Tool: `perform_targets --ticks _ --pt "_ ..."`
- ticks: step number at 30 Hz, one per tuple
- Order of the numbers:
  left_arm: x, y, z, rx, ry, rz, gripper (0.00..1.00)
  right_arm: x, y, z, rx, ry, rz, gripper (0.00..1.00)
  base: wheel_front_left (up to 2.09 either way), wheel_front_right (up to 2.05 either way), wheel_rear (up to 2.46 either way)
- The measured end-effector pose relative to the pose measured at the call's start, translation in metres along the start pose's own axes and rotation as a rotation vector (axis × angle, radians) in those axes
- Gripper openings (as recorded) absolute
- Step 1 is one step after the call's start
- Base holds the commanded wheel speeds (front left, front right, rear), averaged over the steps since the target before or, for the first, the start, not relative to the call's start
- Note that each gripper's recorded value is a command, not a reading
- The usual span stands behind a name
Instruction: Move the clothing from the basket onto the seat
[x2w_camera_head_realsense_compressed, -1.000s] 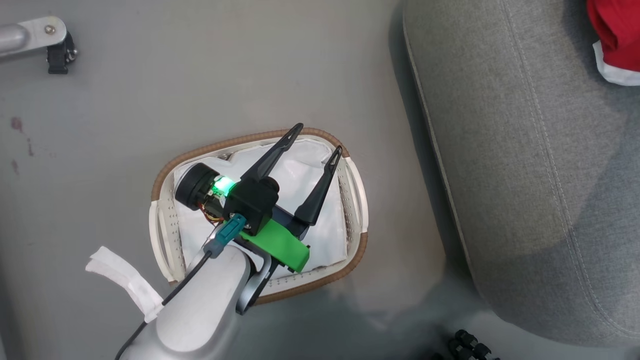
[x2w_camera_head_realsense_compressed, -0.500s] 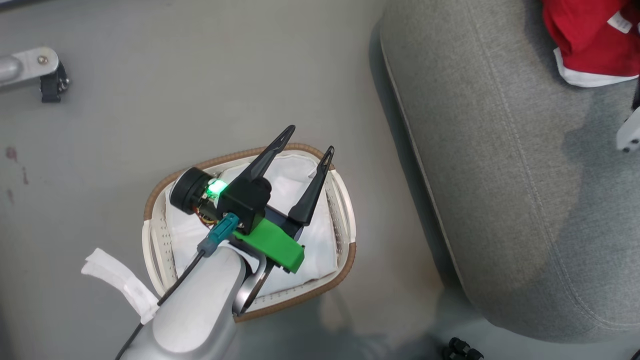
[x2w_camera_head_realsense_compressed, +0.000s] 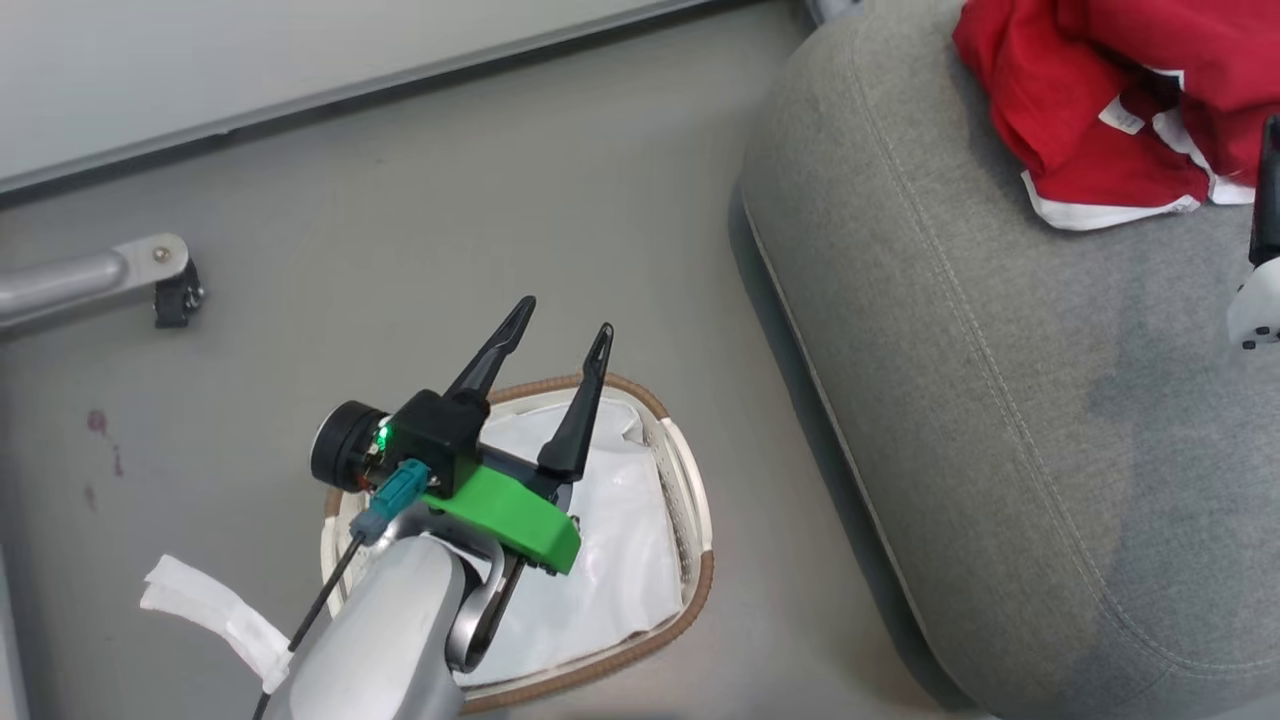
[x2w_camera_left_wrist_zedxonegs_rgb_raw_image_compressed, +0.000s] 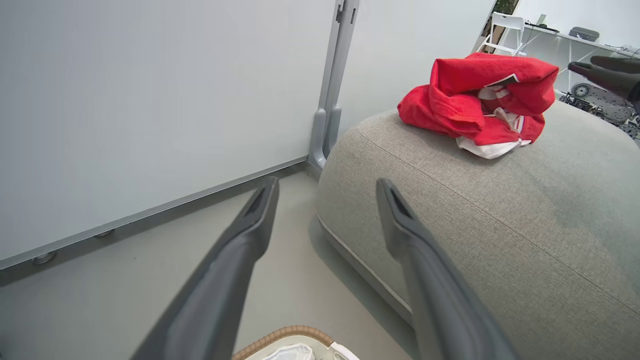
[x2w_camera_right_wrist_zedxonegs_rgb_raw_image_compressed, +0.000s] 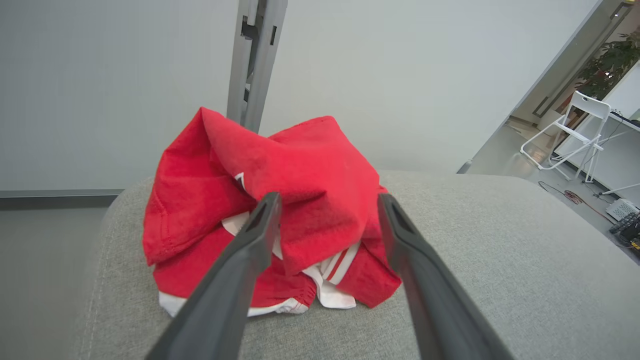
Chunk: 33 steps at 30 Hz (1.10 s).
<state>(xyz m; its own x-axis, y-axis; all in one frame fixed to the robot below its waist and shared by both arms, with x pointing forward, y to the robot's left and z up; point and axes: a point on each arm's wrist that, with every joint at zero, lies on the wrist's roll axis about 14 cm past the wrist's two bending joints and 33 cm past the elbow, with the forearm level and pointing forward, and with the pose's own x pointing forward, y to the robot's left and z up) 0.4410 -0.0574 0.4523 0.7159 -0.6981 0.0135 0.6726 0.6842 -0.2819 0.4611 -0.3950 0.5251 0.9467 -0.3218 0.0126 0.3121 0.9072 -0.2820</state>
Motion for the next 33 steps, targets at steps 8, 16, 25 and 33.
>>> perform_targets --ticks 8,16,25,33 --pt "-0.035 0.025 0.031 0.033 -0.061 0.160 1.00 -0.008 0.034 0.053 0.082 -0.135 0.083 1.00 0.00 0.00 0.00" --pt "-0.096 0.063 0.047 0.047 -0.099 0.382 1.00 -0.028 0.104 0.074 0.244 -0.183 0.209 1.00 0.00 0.00 0.00" --pt "-0.168 0.085 0.045 0.035 -0.114 0.583 1.00 -0.076 0.181 0.060 0.392 -0.129 0.359 1.00 0.00 0.00 0.00" --pt "-0.212 0.090 0.044 0.026 -0.137 0.688 1.00 -0.114 0.207 0.049 0.447 -0.097 0.430 1.00 0.00 0.00 0.00"
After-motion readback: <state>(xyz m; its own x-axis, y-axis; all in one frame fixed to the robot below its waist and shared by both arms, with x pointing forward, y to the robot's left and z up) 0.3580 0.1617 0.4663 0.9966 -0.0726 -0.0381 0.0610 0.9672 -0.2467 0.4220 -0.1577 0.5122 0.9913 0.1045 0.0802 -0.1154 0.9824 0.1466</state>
